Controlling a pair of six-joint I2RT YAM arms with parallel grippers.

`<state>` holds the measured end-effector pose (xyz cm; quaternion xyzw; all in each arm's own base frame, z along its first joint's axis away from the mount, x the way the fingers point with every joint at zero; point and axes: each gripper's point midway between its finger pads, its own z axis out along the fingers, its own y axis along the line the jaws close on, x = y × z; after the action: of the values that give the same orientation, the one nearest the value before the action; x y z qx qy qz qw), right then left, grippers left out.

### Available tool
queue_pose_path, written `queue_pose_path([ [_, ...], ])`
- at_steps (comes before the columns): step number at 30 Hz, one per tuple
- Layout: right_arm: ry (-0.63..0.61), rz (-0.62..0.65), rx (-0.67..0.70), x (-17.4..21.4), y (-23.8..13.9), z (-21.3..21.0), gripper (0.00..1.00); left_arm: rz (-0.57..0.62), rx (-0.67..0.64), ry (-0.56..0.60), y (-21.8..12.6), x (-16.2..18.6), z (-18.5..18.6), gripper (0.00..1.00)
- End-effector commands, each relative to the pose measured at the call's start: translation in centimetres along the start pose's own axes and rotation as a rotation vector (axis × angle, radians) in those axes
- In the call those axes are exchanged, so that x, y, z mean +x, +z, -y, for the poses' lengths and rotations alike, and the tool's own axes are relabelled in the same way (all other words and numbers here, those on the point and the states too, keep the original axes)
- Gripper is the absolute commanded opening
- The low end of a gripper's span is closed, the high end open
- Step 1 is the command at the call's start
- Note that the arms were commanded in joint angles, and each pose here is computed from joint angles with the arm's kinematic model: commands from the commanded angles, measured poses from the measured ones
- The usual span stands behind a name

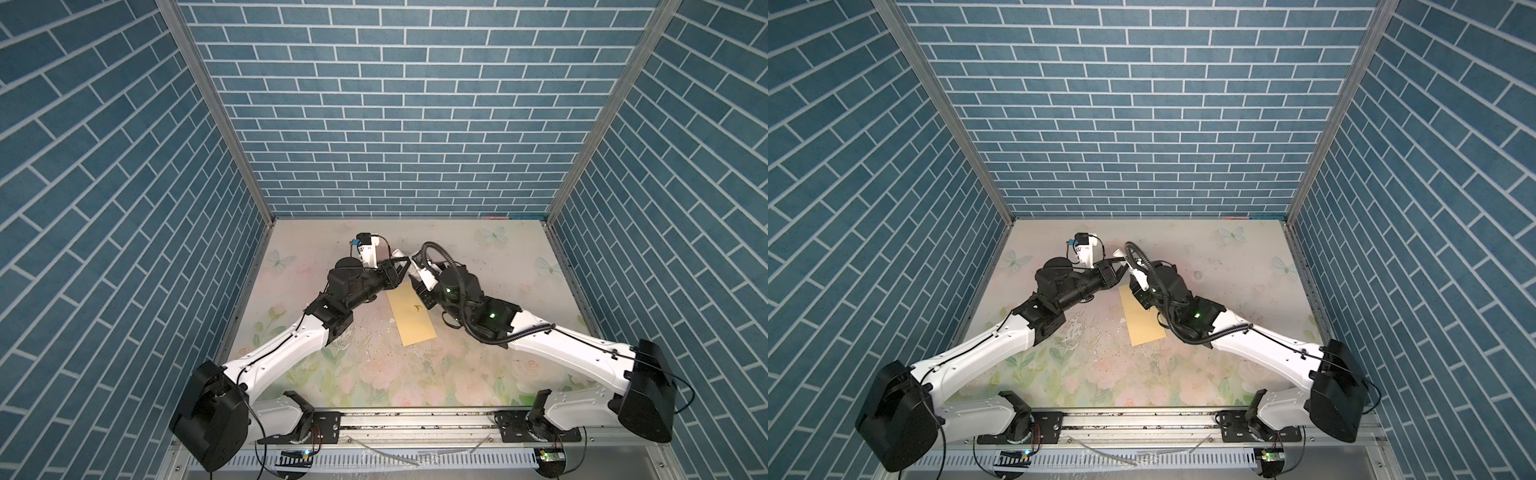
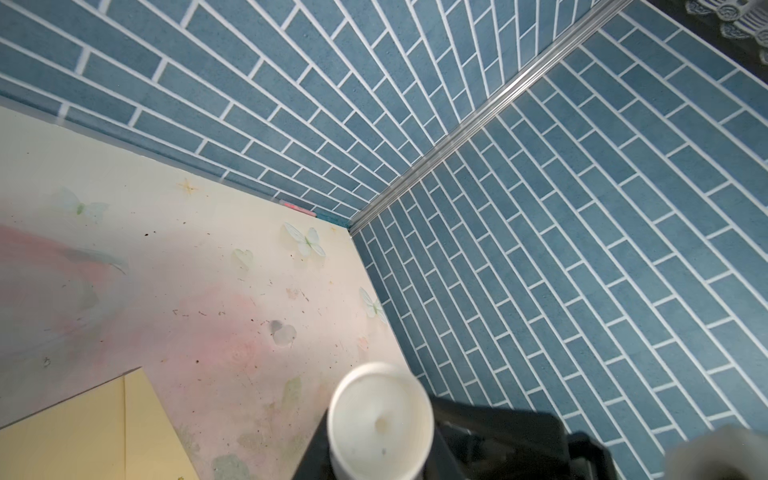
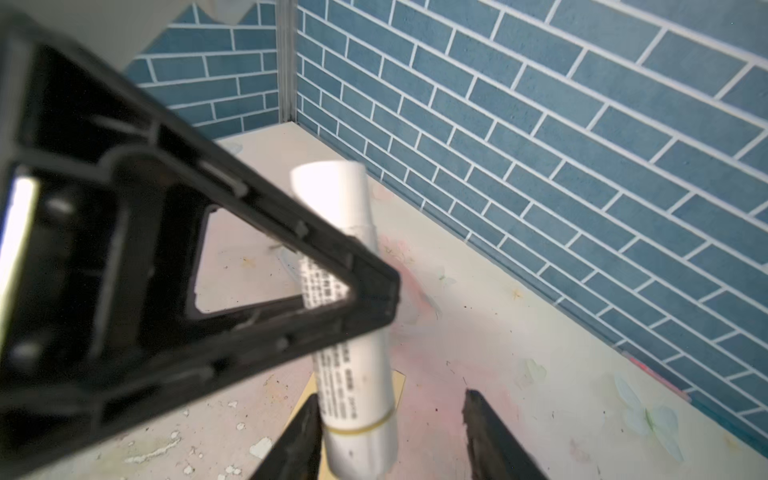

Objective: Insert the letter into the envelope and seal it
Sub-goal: 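Lift the glue stick away with the right gripper while the left gripper moves toward it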

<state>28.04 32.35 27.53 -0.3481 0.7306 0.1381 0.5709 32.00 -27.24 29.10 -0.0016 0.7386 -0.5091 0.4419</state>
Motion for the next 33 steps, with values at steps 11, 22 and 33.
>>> queue_pose_path([
  [11,0.201,0.094,-0.342,-0.9,-6.0,-1.0,0.68,0.126,-0.025,0.735,-4.1,-1.2,2.1,0.0],
  [22,0.195,0.126,-0.395,-2.9,-6.9,-1.4,0.68,0.12,0.012,1.14,-3.9,3.2,2.3,0.0],
  [33,0.158,0.089,-0.438,-3.8,-5.6,-2.9,0.66,0.059,0.069,1.062,-3.1,4.8,2.7,0.0],
])
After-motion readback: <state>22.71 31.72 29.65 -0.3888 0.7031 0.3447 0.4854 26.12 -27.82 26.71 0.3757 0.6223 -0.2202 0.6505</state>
